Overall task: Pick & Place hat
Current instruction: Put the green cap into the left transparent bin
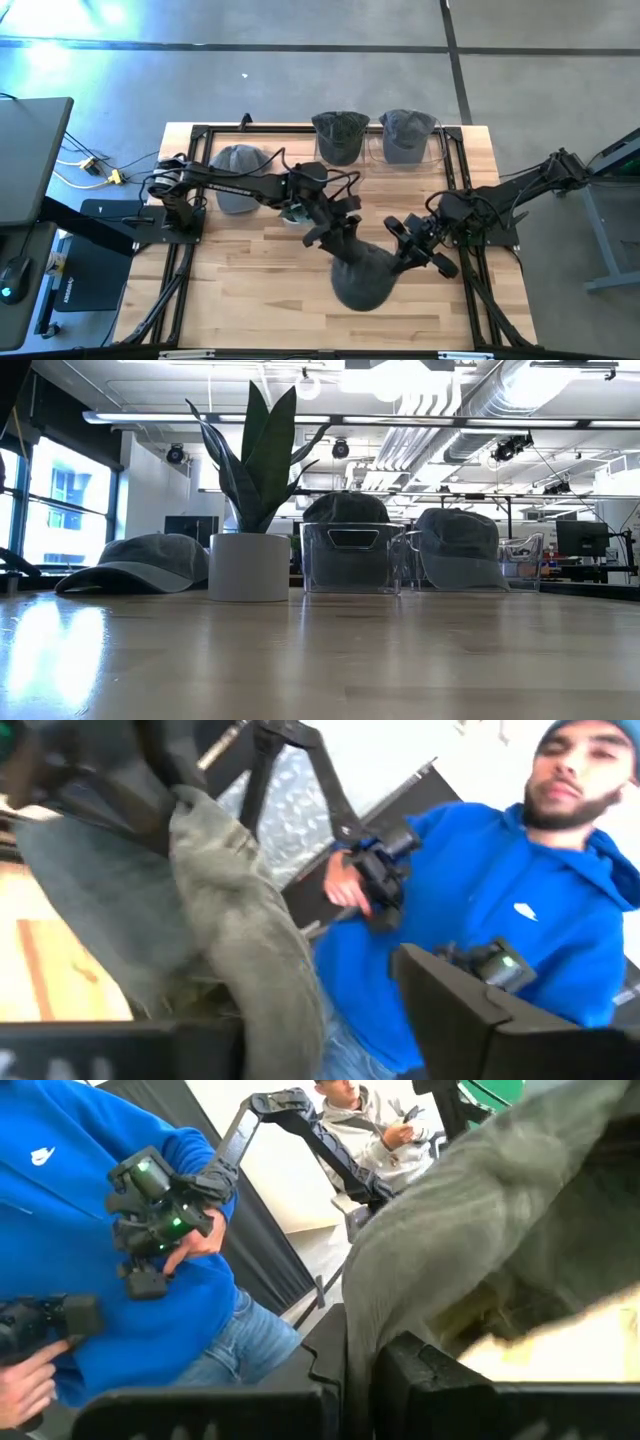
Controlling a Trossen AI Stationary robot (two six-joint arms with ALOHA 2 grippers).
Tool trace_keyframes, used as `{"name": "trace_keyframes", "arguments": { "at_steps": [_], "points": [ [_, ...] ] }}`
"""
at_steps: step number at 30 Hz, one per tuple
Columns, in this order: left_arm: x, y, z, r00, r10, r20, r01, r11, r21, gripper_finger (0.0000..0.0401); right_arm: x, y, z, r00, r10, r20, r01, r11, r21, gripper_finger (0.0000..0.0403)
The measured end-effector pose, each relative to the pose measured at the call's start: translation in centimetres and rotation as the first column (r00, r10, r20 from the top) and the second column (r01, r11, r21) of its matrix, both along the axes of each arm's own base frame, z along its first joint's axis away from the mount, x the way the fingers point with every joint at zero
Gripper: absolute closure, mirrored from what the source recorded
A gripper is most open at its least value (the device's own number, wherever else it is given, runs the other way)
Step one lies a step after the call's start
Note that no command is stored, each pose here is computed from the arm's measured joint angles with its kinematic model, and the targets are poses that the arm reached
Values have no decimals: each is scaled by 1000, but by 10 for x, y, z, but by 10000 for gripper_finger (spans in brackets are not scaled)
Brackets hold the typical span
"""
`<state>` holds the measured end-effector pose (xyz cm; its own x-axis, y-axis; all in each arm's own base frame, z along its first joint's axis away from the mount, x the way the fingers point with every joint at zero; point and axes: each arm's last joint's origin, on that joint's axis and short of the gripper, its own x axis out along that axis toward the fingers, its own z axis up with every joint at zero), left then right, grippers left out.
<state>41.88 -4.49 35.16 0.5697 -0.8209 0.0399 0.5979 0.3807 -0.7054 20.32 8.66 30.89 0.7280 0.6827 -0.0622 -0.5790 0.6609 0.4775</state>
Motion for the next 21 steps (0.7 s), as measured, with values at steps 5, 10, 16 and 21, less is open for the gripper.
{"name": "trace_keyframes", "arguments": {
  "at_steps": [5,10,16,21],
  "points": [
    [-2,-1,2,998,-58,12,58,998,4,304,0,1,0,1000,3,1,-3,1000,1,386],
    [-2,-1,-1,997,-74,-20,74,997,2,387,0,1,1,1000,5,-13,-5,1000,19,395],
    [-2,-1,0,997,-74,-1,74,997,14,385,0,1,0,999,3,-52,0,998,59,377],
    [-3,-1,0,997,-75,-1,75,997,15,398,1,-4,0,995,0,-95,9,995,104,323]
  ]
}}
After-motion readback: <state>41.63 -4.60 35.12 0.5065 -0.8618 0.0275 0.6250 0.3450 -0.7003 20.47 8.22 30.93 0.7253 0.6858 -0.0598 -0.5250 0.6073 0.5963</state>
